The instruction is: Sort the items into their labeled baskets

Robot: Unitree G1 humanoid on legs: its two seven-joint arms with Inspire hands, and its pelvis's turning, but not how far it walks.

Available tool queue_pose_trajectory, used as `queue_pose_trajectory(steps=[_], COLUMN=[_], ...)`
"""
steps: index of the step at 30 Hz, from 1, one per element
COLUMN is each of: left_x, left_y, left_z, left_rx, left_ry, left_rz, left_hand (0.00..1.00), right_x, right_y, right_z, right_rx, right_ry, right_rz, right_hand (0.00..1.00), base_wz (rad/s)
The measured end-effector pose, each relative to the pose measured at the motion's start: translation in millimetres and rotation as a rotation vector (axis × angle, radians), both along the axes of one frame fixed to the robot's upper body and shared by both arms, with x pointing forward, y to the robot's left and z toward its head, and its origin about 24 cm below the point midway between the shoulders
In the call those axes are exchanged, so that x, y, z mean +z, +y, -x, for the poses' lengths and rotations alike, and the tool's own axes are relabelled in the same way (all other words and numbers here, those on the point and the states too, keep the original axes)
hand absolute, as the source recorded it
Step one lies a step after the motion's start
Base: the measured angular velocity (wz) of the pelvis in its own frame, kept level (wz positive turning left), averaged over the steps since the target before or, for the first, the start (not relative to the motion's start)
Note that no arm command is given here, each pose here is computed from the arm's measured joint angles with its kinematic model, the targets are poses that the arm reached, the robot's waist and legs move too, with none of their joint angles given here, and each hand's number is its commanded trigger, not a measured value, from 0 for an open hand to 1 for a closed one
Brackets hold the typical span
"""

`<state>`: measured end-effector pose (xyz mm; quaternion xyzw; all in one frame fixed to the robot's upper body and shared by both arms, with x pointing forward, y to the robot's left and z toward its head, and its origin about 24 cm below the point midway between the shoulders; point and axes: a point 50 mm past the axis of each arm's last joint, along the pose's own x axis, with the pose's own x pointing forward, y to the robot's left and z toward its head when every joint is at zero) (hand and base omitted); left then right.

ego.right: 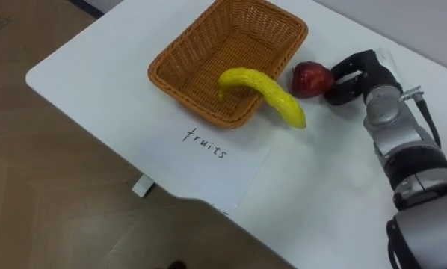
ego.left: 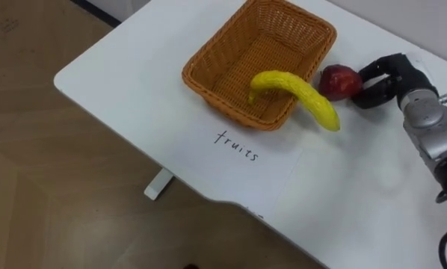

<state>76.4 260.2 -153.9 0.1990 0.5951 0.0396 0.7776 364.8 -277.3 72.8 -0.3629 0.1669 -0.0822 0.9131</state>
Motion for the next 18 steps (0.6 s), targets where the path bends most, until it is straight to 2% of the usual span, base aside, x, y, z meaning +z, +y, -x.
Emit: queue_pose_trajectory(steps=[18], left_x=[2], left_y=[7.3], left_z=[-1], left_rx=[0.005], left_ry=[-0.020], left_rz=[-0.037], left_hand=[0.00], right_x=[0], right_y=[17], right_z=[0], right_rx=[0.067], right_ry=[-0.039], right_rz=[-0.033], right_hand=[0.00], base_wz=[0.00])
